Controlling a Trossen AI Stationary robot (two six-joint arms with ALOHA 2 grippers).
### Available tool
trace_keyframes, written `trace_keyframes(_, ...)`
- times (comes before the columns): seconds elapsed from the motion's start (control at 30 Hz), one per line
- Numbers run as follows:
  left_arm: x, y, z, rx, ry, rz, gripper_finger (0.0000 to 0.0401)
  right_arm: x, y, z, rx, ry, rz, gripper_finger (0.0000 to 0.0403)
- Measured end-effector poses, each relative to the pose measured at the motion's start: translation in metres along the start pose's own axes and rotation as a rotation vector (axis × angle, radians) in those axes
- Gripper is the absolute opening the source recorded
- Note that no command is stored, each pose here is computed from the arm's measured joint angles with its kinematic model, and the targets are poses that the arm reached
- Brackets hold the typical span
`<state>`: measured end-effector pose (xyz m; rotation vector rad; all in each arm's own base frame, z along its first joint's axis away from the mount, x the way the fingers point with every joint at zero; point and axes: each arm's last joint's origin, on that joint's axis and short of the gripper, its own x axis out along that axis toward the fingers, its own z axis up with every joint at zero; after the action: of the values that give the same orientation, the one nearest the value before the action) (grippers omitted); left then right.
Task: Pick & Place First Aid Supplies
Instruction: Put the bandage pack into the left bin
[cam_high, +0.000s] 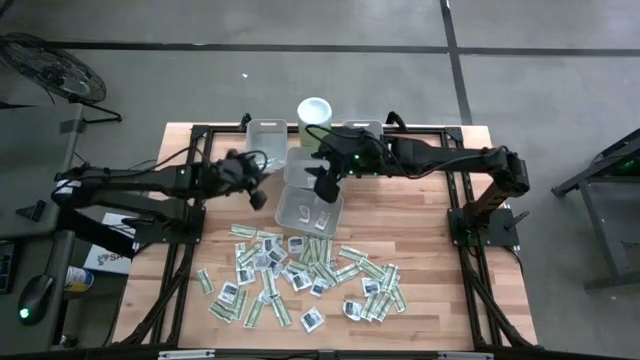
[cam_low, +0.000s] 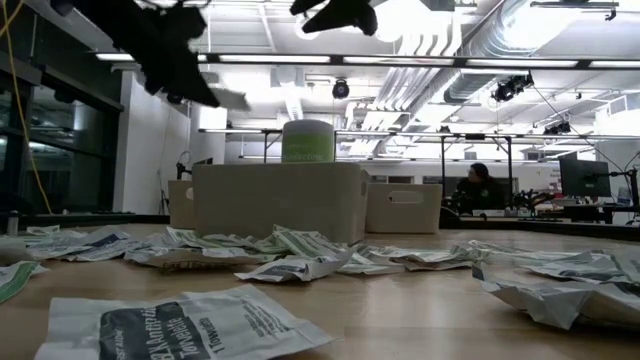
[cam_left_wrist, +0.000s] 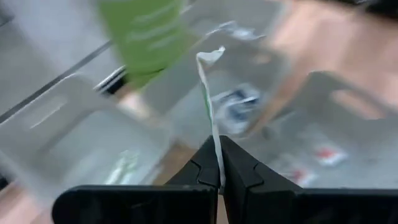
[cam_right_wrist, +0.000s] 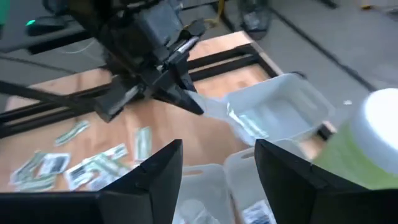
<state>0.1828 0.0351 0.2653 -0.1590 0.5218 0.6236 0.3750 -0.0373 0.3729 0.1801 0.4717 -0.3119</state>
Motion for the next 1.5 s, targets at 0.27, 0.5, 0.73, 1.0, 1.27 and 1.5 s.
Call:
trace_keyframes(0.27,0.023,0.047,0.001,-0.08,0.11,0.114,0.0,-0.003,-0.003,-0.001,-0.003,0.004,-0.075,0.0195)
trace_keyframes(0.5,0.054,0.078,-0.007,-0.185,0.24,0.115,0.0,-0.003,-0.004,-0.003,0.012,0.02,-0.112,0.0195)
trace_keyframes(0.73,0.076,0.095,-0.017,-0.265,0.323,0.082,0.0,-0.003,-0.005,-0.006,0.026,0.054,-0.124,0.0195)
trace_keyframes(1.0,0.087,0.105,-0.022,-0.358,0.349,0.082,0.0018,-0.004,-0.006,-0.008,0.031,0.07,-0.137,0.0195)
trace_keyframes(1.27,0.086,0.105,-0.01,-0.344,0.317,0.076,0.0082,-0.004,-0.007,-0.011,0.042,0.102,-0.146,0.0195)
trace_keyframes(1.5,0.081,0.104,0.013,-0.324,0.286,0.016,0.0114,-0.007,-0.01,-0.025,0.06,0.244,-0.188,0.0195)
